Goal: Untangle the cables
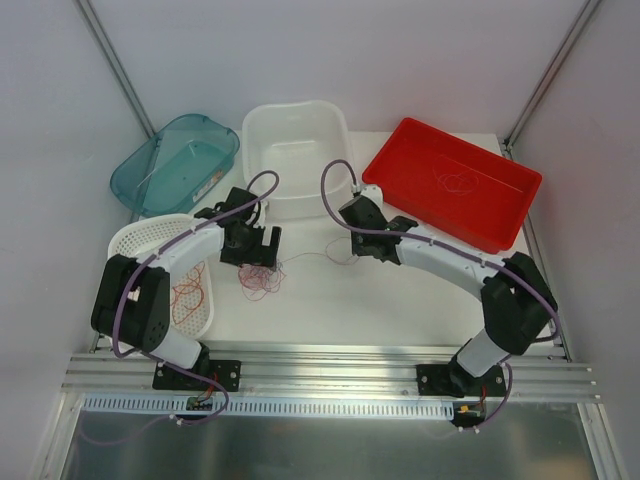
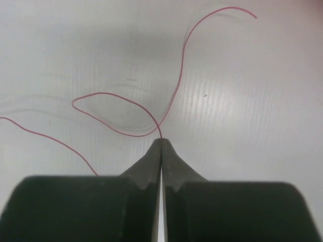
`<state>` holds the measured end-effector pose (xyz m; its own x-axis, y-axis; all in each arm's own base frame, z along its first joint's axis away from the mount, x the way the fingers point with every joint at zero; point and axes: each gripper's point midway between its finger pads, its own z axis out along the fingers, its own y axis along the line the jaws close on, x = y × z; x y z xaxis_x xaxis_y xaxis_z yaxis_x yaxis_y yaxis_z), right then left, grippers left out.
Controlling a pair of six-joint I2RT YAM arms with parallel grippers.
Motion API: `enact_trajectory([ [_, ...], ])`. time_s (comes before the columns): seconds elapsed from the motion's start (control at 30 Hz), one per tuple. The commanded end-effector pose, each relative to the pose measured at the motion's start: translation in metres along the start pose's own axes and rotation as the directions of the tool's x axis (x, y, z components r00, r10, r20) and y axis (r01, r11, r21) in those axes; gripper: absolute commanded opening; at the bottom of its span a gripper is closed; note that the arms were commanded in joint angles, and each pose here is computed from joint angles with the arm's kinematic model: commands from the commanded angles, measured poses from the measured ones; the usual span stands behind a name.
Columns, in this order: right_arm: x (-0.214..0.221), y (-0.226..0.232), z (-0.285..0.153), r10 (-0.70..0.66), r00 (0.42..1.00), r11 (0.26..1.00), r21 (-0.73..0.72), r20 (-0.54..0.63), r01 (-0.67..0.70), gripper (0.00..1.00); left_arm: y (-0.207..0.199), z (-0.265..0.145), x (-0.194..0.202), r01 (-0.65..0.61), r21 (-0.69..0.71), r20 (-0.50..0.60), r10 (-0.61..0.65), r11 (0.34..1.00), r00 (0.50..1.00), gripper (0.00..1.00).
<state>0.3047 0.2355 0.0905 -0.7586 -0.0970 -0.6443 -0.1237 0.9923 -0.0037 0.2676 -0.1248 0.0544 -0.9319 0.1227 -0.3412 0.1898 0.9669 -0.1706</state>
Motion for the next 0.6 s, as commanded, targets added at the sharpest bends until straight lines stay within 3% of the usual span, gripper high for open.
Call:
enact_trajectory([
  [0.0, -0.014, -0.023, -0.024, -0.043, 0.998, 0.997, 0.060, 0.054, 0.040, 0.01, -0.005, -0.001, -0.003, 0.022, 0.026, -0.025, -0.021, 0.999, 0.999, 0.99],
  [0.2, -0.006, -0.048, -0.031, -0.092, 0.995, 0.988, 0.126, 0.033, 0.088, 0.01, -0.005, 0.001, -0.003, 0.023, 0.025, -0.036, -0.022, 0.999, 0.999, 0.99],
  [0.3, 0.011, -0.047, -0.027, -0.110, 0.993, 0.987, 0.110, -0.037, 0.113, 0.01, -0.005, 0.002, -0.002, 0.024, 0.024, -0.043, -0.023, 0.999, 0.999, 0.99],
  [0.57, 0.046, -0.088, -0.023, -0.005, 0.996, 0.983, 0.183, -0.092, 0.022, 0.01, 0.003, 0.008, 0.005, 0.030, -0.022, -0.083, -0.032, 0.999, 0.996, 0.96],
])
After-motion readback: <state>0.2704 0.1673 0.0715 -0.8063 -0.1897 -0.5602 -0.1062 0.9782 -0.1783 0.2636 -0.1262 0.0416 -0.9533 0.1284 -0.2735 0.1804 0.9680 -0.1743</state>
